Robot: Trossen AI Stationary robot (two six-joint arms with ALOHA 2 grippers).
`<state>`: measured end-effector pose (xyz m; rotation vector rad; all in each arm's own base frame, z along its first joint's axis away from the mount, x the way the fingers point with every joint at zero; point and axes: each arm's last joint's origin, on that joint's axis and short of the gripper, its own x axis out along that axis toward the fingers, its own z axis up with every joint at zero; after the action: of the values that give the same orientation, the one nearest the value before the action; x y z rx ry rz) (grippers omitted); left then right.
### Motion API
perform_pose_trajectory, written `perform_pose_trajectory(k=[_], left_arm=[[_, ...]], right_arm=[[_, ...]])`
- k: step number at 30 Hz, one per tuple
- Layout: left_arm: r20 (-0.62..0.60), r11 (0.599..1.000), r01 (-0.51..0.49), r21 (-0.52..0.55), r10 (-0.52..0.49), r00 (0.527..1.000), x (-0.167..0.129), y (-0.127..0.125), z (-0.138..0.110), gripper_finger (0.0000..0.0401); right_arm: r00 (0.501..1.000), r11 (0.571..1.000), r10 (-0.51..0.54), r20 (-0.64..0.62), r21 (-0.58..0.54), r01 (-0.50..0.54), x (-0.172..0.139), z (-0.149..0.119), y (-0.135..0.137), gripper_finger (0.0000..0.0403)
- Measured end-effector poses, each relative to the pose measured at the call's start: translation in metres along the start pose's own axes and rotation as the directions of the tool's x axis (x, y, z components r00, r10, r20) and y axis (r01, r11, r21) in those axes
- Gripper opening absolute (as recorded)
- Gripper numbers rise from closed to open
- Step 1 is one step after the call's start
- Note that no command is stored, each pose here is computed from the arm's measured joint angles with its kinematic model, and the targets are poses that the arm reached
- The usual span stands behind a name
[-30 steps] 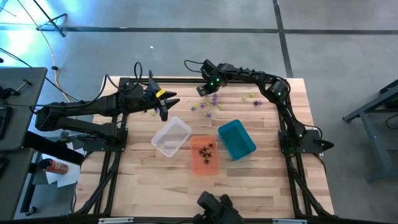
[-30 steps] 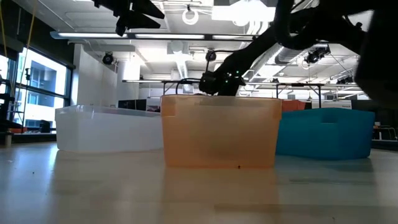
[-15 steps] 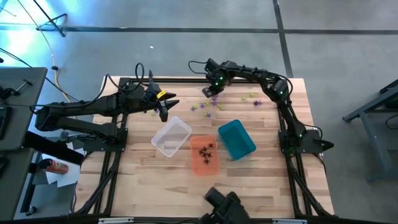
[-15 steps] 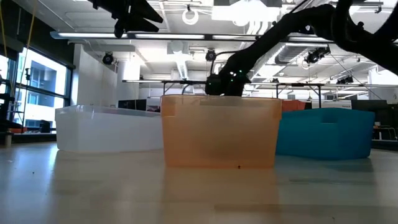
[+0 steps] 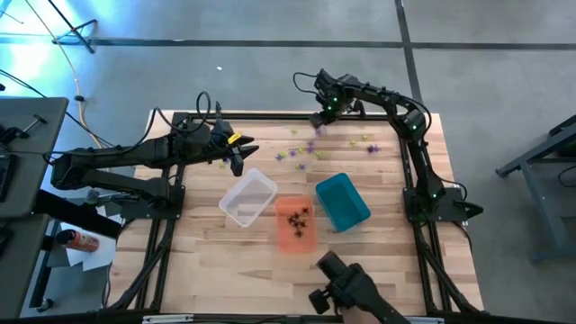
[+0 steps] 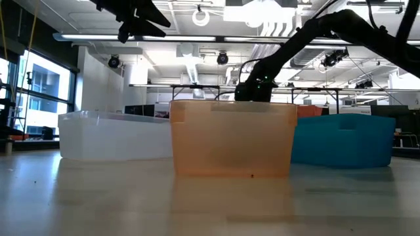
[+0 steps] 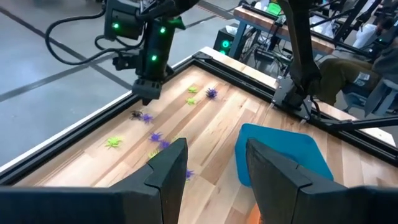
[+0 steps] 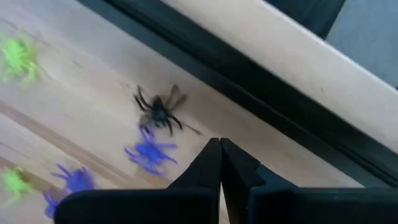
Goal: Sort Halloween decoration
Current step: Put the black spider toy into the orange bin
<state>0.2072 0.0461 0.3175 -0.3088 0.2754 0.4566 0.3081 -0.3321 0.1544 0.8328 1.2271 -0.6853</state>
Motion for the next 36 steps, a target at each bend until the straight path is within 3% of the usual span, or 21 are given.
perform_pose_trajectory(k=[8, 14, 21, 31, 36], left_arm=[[-0.003, 1.000, -0.001, 0.000, 0.001, 1.000, 0.000, 0.000, 0.000, 0.0152], [-0.001, 1.000, -0.001, 0.008, 0.001, 1.000, 0.000, 0.000, 0.000, 0.0152], [-0.001, 0.998, -0.001, -0.061, 0.001, 1.000, 0.000, 0.000, 0.000, 0.0152], [-0.001, 0.998, -0.001, -0.062, 0.001, 1.000, 0.000, 0.000, 0.000, 0.0152], [-0.002, 0.996, -0.002, -0.094, 0.001, 1.000, 0.000, 0.000, 0.000, 0.0152]], right_arm=[[0.995, 0.995, 0.087, 0.058, -0.043, -0.085, -0.006, 0.003, 0.015, 0.0000], [0.990, 0.996, 0.086, 0.110, -0.036, -0.083, 0.005, 0.009, 0.024, 0.0000], [0.992, 0.999, 0.043, 0.115, -0.028, -0.040, 0.011, 0.010, 0.020, 0.0000], [0.997, 0.980, -0.070, -0.037, -0.187, 0.062, 0.010, -0.006, 0.014, 0.0000], [0.983, 0.968, -0.099, -0.151, -0.245, 0.060, 0.009, -0.017, 0.015, 0.0000]])
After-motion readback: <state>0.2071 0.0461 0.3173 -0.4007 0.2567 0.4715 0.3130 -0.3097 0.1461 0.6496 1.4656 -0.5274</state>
